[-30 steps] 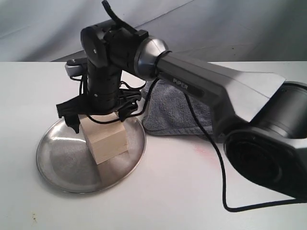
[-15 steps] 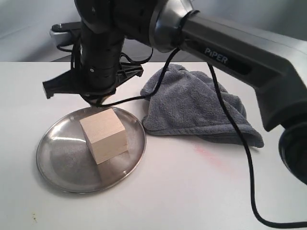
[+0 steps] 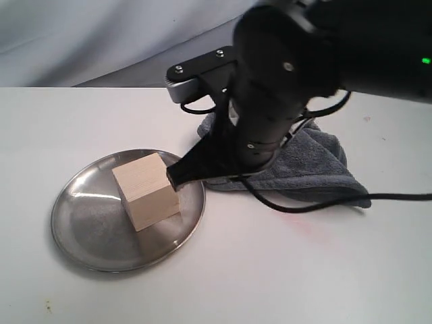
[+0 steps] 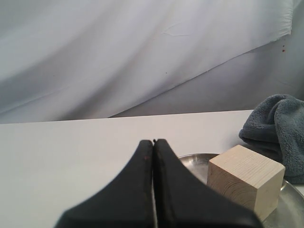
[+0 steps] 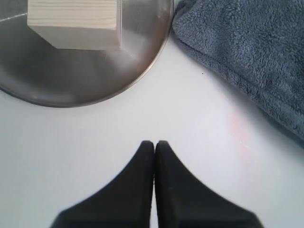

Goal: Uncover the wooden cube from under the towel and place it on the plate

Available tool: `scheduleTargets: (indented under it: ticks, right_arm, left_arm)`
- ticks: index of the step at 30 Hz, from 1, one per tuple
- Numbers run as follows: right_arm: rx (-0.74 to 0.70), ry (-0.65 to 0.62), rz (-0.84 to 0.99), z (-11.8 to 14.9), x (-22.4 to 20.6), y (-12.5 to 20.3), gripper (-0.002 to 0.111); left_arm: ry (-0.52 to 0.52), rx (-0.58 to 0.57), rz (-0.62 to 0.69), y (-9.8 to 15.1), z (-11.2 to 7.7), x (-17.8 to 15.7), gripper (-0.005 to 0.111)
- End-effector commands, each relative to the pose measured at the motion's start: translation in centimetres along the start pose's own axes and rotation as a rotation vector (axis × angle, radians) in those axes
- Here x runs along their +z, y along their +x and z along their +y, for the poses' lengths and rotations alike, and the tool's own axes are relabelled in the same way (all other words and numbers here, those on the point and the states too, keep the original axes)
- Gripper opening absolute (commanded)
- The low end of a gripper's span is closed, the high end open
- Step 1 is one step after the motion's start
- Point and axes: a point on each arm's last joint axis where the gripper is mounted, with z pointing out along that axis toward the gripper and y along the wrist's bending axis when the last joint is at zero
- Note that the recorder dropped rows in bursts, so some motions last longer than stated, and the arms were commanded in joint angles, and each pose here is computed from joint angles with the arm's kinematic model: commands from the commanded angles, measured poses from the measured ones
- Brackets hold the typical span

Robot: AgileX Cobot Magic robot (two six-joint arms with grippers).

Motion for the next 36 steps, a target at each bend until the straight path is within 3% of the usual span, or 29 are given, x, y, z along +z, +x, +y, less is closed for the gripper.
scheduleTargets:
  ticks: [1, 14, 25, 36]
  right_arm:
    - [0.041, -0.027, -0.077, -0.8, -1.4, 2.2, 0.000]
    - [0.214, -0.113, -0.285, -3.8, -4.4, 7.6, 0.000]
    - [0.388, -0.054, -0.383, -9.2, -2.7, 13.1, 0.000]
    - [0.512, -0.056, -0.609, -11.5, -1.9, 18.4, 0.000]
  left_arm:
    - [0.005, -0.004, -0.002, 0.1, 0.0, 0.0, 0.000]
    - [0.005, -0.004, -0.002, 0.1, 0.0, 0.0, 0.000]
    - [0.005, -0.004, -0.002, 0.1, 0.0, 0.0, 0.000]
    - [0.005, -0.004, -0.002, 0.1, 0.0, 0.0, 0.000]
